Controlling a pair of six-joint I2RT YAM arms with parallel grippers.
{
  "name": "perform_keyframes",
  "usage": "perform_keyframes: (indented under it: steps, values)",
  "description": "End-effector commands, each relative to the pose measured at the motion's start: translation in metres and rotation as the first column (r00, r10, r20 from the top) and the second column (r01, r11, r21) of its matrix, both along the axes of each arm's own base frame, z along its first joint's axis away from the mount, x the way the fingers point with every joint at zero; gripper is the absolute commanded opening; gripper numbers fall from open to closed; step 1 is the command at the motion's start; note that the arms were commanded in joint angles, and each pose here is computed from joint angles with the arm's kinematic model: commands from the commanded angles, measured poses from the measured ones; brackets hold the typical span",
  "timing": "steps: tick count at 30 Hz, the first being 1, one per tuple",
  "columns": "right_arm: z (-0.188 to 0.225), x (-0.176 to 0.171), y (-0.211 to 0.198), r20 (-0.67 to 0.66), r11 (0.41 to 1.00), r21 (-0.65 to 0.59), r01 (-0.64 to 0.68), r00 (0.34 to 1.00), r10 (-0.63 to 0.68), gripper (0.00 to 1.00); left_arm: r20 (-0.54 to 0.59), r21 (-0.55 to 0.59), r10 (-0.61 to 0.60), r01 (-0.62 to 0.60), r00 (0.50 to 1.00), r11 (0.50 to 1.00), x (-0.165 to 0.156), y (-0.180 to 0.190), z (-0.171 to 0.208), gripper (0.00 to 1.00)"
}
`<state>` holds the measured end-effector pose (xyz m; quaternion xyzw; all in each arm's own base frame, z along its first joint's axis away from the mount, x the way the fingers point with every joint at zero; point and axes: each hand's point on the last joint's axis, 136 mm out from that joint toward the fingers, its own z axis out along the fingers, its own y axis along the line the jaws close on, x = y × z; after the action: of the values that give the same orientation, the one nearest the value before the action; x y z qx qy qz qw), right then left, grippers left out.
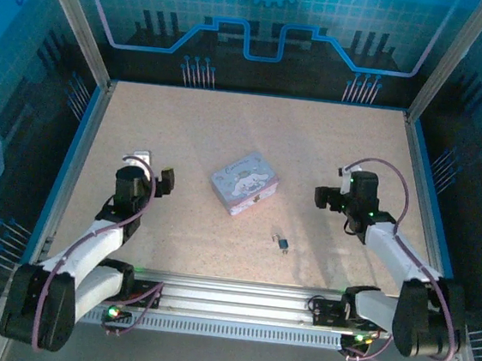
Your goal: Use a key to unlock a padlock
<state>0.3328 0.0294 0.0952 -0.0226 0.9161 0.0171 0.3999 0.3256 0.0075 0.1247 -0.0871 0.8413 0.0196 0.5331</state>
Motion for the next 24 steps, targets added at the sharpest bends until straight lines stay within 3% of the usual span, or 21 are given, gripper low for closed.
perform_keyframes:
  steps: [1,8,16,24]
  values:
    - [0.014,0.034,-0.006,0.198,1.000,-0.001,0.005,0.980,-0.005,1.00,0.076,-0.008,-0.004,0.005,0.997,1.000,0.015,0.005,0.004,0.99]
    - [0.019,0.061,0.005,0.294,0.996,-0.044,-0.080,0.952,0.089,1.00,0.153,-0.057,-0.074,0.083,0.986,0.995,0.037,0.001,-0.001,0.99]
    - [0.000,0.063,0.001,0.352,0.997,-0.051,-0.065,0.933,0.079,1.00,0.231,-0.060,-0.151,0.169,0.961,0.984,0.058,-0.005,-0.021,0.99]
    - [-0.001,0.064,0.002,0.341,0.996,-0.050,-0.075,0.936,0.088,1.00,0.142,-0.080,-0.163,0.175,0.976,0.981,0.069,-0.006,-0.028,0.99]
